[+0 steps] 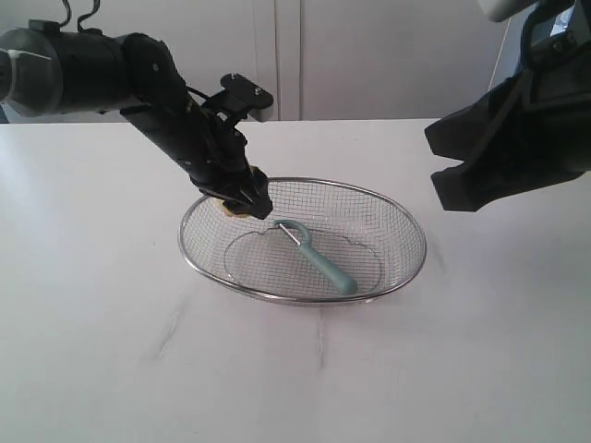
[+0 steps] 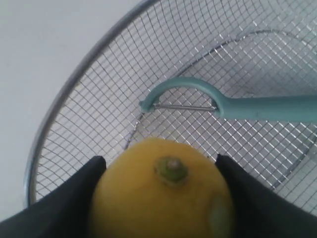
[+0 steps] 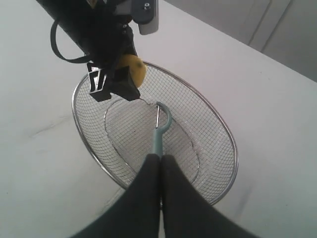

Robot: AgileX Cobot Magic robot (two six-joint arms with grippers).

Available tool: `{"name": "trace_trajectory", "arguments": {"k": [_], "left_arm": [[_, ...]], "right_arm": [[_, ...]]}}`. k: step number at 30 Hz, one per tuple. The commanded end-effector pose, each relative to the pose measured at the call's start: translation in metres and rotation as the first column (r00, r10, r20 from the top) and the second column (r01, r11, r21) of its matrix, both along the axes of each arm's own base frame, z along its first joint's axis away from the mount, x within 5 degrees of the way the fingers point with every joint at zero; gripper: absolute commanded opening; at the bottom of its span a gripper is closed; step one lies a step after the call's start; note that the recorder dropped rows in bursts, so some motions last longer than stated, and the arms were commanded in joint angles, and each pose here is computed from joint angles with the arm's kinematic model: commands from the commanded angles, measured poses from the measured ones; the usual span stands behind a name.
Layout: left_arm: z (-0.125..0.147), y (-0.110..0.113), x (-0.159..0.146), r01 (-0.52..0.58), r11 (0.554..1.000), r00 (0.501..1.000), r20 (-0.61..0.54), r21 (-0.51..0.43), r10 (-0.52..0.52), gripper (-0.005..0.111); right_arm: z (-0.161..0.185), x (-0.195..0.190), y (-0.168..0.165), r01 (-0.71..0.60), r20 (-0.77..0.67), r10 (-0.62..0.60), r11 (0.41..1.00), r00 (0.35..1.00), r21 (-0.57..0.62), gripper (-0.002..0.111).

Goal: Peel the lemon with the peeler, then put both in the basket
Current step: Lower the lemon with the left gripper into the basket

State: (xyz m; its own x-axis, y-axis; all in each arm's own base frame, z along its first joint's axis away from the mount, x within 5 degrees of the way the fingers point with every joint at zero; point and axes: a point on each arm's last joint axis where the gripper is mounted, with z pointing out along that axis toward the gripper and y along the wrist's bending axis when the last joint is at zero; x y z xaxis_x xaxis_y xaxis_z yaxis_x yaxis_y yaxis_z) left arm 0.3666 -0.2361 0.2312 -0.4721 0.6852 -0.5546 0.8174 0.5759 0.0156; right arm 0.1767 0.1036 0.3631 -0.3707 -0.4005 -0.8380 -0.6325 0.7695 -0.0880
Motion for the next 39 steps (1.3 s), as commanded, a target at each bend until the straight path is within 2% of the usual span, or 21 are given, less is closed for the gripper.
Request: {"name": "trace_trajectory", "arguments": {"k": [1, 9, 16, 33, 39], "left_arm": [[-0.008, -0.003, -0.004, 0.03, 0.999, 0.997, -0.077, 0.023, -0.028, 0.0], [-0.016, -0.001, -0.01, 0.052, 0.997, 0.989, -0.143, 0.052, -0.044, 0.0], [-0.019, 0.006, -0.015, 0.108, 0.984, 0.978, -0.194, 0.14, -0.079, 0.0], [-0.022, 0.012, -0.029, 0.174, 0.967, 0.935, -0.341, 0.185, -0.103, 0.0], [-0.02, 0.007, -0.021, 0.126, 0.982, 0.963, -0.255, 0.141, -0.087, 0.0]], "right_arm": [[0.0, -0.001, -0.002, 0.009, -0.003, -0.009, 1.0, 1.0, 0.007, 0.0], [-0.001, -0.001, -0.002, 0.007, -0.01, -0.007, 1.0, 1.0, 0.004, 0.0], [-0.002, -0.002, -0.002, 0.005, -0.022, -0.005, 1.0, 1.0, -0.001, 0.0], [-0.002, -0.002, -0.002, 0.004, -0.025, -0.004, 1.0, 1.0, -0.003, 0.0], [-0.002, -0.002, -0.002, 0.004, -0.025, -0.004, 1.0, 1.0, -0.003, 0.0]]}}
